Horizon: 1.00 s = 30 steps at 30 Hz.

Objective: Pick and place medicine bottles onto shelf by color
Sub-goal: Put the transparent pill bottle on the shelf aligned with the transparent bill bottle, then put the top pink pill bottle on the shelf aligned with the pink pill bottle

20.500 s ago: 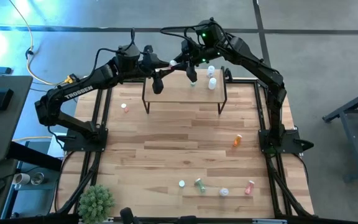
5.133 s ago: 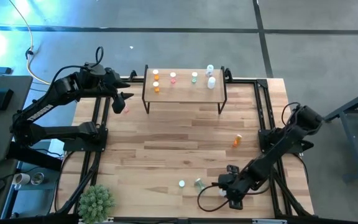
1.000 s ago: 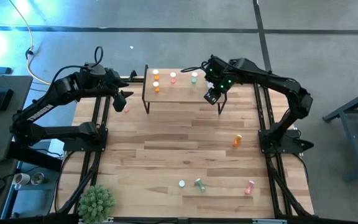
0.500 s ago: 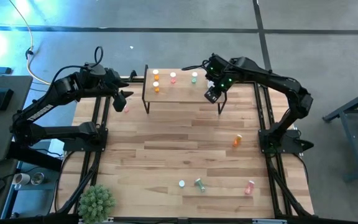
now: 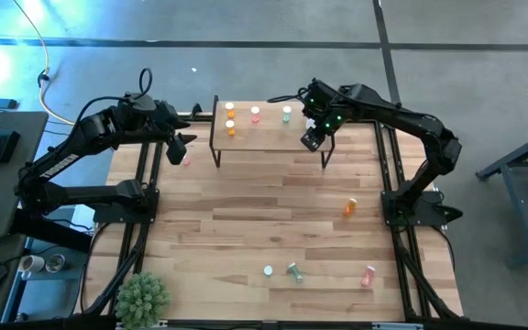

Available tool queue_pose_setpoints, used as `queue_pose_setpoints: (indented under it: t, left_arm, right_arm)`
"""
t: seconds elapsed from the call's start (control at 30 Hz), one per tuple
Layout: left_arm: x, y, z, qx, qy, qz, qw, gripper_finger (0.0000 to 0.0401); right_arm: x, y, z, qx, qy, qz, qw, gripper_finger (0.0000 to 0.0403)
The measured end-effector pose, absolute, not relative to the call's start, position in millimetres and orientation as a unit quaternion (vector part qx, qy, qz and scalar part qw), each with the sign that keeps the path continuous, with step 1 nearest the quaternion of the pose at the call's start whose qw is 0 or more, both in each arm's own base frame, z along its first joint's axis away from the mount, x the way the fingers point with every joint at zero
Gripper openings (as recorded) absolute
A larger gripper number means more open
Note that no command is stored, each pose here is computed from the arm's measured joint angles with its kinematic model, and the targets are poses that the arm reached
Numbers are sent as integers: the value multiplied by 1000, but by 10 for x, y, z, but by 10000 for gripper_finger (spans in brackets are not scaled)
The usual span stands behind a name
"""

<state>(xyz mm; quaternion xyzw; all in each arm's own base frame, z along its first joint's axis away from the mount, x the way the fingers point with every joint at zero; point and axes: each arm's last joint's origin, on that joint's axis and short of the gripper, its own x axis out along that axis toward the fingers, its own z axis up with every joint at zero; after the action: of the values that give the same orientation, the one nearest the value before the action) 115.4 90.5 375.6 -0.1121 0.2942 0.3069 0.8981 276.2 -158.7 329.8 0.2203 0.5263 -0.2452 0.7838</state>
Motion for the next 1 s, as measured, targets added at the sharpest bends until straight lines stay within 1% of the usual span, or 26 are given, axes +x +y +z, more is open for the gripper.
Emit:
queue_pose_setpoints:
  t: [0.43, 0.77, 1.0]
  left_arm:
    - [1154, 904, 3756, -112, 294, 307, 898, 207]
    - [1142, 896, 3739, -115, 305, 307, 894, 207]
    - [1069, 859, 3650, -137, 357, 331, 863, 207]
  right_arm:
    - [2759, -1605, 3316, 222, 520, -254, 785, 169]
    - [2738, -1607, 3641, 215, 486, -259, 807, 169]
    - [2717, -1594, 3947, 200, 445, -259, 833, 169]
